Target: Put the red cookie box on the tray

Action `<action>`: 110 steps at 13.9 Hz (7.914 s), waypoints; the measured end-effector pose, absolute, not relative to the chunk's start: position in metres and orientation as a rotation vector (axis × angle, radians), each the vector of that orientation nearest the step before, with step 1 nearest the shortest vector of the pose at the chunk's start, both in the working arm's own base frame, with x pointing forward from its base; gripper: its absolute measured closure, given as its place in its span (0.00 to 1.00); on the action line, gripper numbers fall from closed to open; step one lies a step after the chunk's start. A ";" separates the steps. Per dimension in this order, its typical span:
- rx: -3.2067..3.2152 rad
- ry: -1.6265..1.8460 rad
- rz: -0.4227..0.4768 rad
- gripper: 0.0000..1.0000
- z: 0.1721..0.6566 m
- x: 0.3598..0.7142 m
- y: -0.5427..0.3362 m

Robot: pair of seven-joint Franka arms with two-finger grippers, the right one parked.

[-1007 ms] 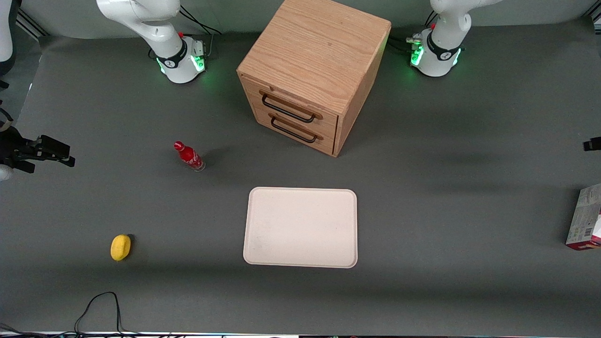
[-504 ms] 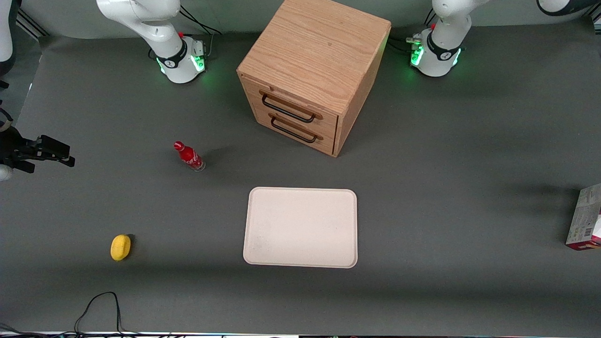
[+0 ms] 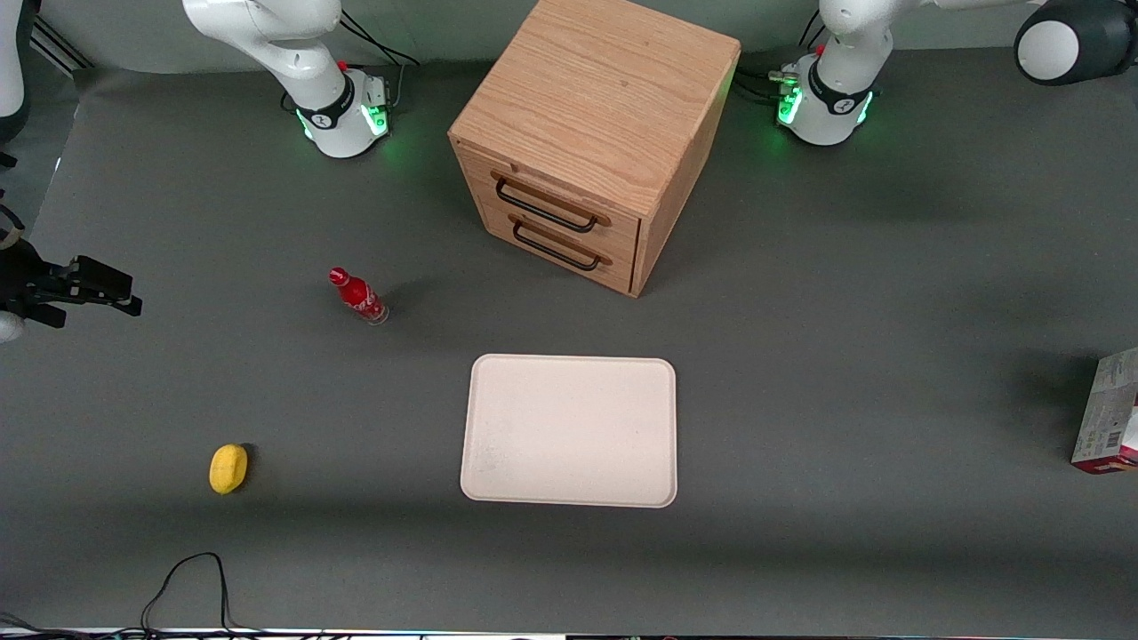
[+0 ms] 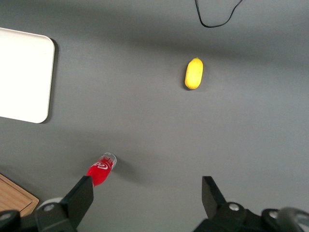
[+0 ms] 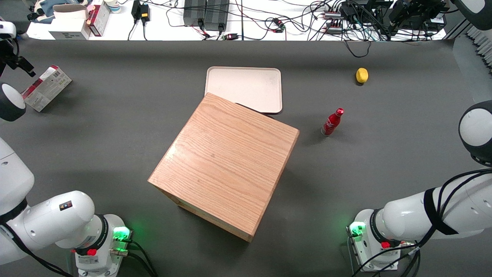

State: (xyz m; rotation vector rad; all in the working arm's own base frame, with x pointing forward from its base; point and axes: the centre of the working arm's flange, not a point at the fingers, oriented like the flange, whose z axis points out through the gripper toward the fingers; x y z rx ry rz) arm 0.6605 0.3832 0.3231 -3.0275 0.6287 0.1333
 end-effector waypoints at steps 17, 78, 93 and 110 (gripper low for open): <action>-3.065 0.676 0.177 0.56 0.245 0.652 0.379; -3.166 0.054 0.071 0.89 0.258 0.671 -0.390; -3.088 -0.018 0.123 0.00 0.440 0.685 -0.222; -3.096 -0.274 0.178 0.00 0.589 0.522 0.022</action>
